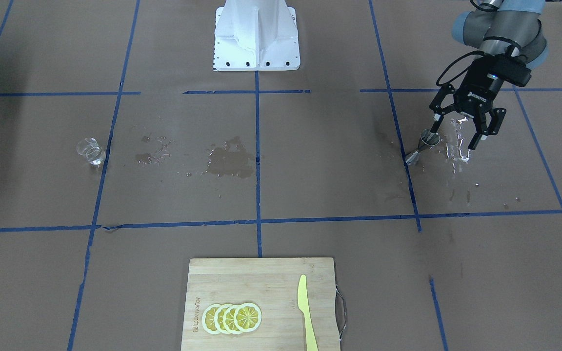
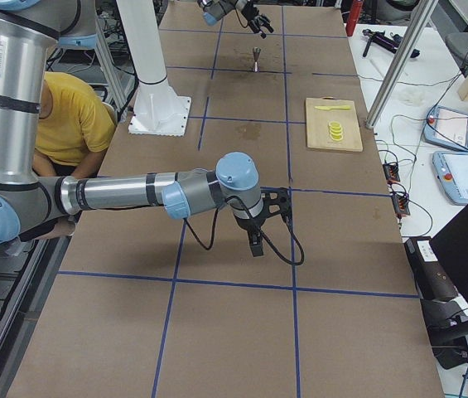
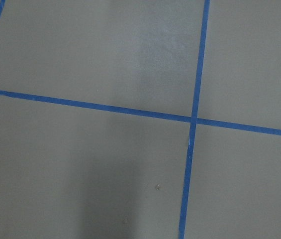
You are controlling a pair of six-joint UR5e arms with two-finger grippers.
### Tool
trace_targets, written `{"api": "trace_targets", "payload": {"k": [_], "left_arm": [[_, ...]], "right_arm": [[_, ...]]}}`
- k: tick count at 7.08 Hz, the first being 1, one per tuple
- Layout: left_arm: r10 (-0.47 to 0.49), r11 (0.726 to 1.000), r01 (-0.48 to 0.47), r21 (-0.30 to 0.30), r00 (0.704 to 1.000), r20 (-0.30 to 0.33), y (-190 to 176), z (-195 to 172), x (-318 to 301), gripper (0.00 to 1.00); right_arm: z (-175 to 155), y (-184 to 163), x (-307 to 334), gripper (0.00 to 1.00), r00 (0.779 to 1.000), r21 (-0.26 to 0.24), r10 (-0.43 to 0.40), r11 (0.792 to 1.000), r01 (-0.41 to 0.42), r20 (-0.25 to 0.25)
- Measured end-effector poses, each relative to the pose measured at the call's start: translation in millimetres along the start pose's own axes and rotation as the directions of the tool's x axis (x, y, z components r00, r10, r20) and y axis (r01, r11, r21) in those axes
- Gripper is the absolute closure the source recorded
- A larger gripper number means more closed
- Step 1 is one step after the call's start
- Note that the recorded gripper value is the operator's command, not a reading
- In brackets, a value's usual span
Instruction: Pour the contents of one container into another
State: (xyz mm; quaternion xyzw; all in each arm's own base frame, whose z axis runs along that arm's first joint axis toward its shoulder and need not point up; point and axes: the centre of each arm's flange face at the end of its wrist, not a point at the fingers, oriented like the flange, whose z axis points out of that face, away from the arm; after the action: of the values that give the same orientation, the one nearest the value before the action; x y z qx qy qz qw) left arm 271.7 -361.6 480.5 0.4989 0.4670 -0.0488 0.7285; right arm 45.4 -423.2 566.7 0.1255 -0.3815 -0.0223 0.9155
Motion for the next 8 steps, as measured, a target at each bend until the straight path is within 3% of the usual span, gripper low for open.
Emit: {"api": "trace_targets", "payload": {"k": [4, 8], "left_arm": [[-0.033, 0.997, 0.026, 0.070, 0.993, 0.110, 73, 0, 31, 0.00], [-0.023, 0.998, 0.014, 0.064, 0.988, 0.150, 111, 21, 30, 0.00]], "right_arm": [[-3, 0, 2, 0.00, 1.000, 0.008, 0.004, 1.000, -0.004, -0.001], [-4, 0, 2, 0.00, 1.000, 0.009, 0.005, 1.000, -0.005, -0.001]]}}
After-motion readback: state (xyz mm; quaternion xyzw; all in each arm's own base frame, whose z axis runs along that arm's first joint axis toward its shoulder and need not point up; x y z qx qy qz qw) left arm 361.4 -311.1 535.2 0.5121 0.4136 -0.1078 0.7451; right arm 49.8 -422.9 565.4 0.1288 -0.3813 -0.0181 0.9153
